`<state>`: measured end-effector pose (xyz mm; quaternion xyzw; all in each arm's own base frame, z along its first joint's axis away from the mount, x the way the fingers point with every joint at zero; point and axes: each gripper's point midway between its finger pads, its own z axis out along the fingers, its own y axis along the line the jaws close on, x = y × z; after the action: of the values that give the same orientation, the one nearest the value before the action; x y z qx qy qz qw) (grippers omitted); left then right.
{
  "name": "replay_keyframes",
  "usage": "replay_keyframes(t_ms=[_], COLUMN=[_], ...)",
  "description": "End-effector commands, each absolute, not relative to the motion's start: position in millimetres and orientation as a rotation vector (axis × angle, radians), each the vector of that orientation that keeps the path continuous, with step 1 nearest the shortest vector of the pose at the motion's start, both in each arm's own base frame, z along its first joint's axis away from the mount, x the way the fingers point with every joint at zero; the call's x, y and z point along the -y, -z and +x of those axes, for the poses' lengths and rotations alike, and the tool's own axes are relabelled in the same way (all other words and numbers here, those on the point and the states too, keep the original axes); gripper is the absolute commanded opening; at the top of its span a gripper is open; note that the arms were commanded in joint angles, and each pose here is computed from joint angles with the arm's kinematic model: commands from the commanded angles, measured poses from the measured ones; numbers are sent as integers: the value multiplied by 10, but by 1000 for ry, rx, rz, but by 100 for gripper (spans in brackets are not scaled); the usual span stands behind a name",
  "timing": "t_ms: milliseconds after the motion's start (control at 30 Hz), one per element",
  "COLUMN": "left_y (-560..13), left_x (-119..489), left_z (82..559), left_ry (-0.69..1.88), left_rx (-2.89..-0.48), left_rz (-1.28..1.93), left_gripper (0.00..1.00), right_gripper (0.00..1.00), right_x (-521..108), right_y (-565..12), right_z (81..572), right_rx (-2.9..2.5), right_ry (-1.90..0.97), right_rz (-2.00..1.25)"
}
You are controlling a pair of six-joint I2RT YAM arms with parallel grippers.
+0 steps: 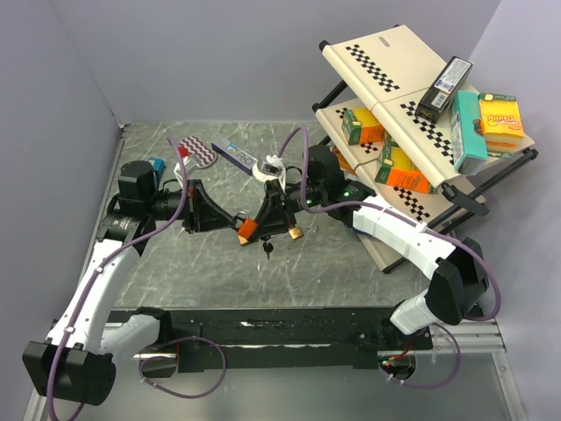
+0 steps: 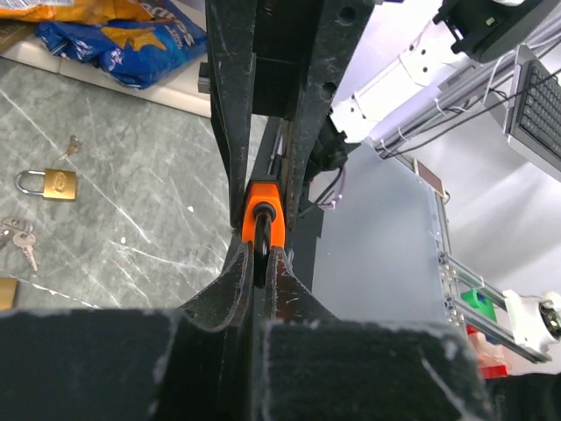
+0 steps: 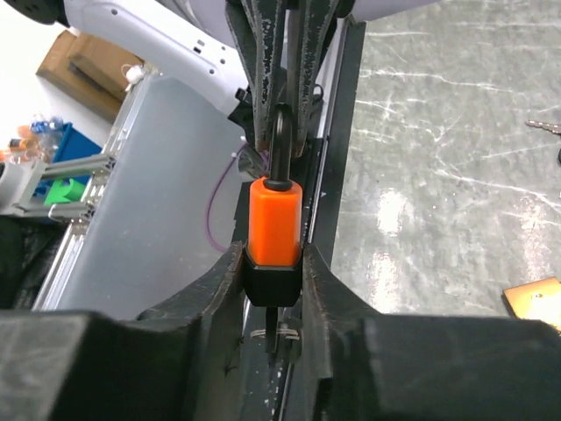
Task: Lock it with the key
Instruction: Remove the key from the lock.
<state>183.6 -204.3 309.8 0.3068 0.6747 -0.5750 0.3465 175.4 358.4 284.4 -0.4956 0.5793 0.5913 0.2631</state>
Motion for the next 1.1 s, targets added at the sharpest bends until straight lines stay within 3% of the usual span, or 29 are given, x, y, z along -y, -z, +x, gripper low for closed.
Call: replay_keyframes(t_ms=[0, 33, 133, 233, 500, 700, 900, 1067], left_y=[-3273, -3270, -3361, -3459, -3408, -3238, -3258, -3172], left_x=[2029, 2017, 1929, 1883, 1743, 1686, 1727, 1741], left_z=[1982, 2075, 2374, 2441, 2613, 2767, 2760, 2711], left_ry=[1391, 1361, 1278, 1285, 1336, 1280, 1313, 1317], left_rx=[-1699, -1727, -1808, -1815, -1875, -1960, -1966, -1986], left_rz=[749, 684, 395, 229, -262, -400, -410, -422], left_gripper=[14, 46, 84, 96, 96, 99, 82, 75], right_gripper=[0, 0, 0, 0, 0, 0, 0, 0], right_x=[-3622, -3625, -3641, -3647, -3842, -3984, -4074, -4148], right_y=[-3116, -3135, -3177, -3271, -3467, -3510, -3501, -3429], right_z=[1704, 1717, 1913, 2198, 2491, 2638, 2689, 2721], right_rx=[-1427, -1430, -1489, -1542, -1634, -1642, -1648, -1668], right_ry=[-1598, -1590, -1518, -1413, -1203, -1122, -1071, -1038], right_rz=[-1388, -1376, -1268, -1118, -895, -830, -826, -817])
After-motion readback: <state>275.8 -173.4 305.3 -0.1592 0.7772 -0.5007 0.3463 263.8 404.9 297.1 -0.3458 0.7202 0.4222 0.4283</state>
